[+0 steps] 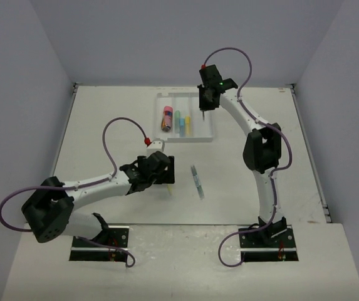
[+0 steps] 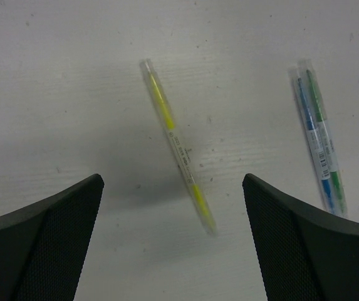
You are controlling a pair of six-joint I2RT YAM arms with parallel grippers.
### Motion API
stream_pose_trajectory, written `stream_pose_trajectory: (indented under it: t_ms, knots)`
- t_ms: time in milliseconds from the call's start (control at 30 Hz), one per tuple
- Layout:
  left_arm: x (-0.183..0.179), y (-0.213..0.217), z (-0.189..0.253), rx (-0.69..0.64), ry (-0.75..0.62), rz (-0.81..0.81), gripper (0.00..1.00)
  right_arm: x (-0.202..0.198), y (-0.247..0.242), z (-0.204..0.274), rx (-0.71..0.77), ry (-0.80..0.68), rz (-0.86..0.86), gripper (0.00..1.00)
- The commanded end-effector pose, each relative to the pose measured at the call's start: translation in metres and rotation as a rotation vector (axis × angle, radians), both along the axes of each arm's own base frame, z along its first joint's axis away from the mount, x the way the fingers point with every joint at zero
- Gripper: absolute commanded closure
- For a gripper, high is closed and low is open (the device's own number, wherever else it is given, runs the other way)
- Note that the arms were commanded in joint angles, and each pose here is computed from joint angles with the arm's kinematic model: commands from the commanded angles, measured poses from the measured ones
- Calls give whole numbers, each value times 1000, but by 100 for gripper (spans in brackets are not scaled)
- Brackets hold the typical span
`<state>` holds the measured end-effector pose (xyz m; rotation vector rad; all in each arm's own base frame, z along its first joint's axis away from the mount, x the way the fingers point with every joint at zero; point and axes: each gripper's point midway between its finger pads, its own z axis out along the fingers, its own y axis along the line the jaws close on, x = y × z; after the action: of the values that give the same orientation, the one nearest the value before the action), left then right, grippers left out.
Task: Sort the stationery into containers
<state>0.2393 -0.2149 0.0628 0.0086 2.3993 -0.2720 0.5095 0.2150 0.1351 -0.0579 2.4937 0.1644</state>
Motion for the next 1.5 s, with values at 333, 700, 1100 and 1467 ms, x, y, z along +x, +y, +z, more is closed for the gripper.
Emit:
stream_pose_trajectory:
  t_ms: [333, 700, 1100, 1467]
  knots:
    - [24, -25, -21, 27, -2, 90, 42, -27, -10, 27, -14, 22, 65, 51]
    - [24, -27, -53, 88, 59, 91, 79, -108, -15, 82, 151, -77, 98, 50]
    - [36, -59, 11, 2, -49, -27, 100, -185, -47, 65, 206, -97, 65, 43]
    - [181, -131, 117, -90, -253, -106, 100, -235, -84, 37, 248, -150, -104, 43]
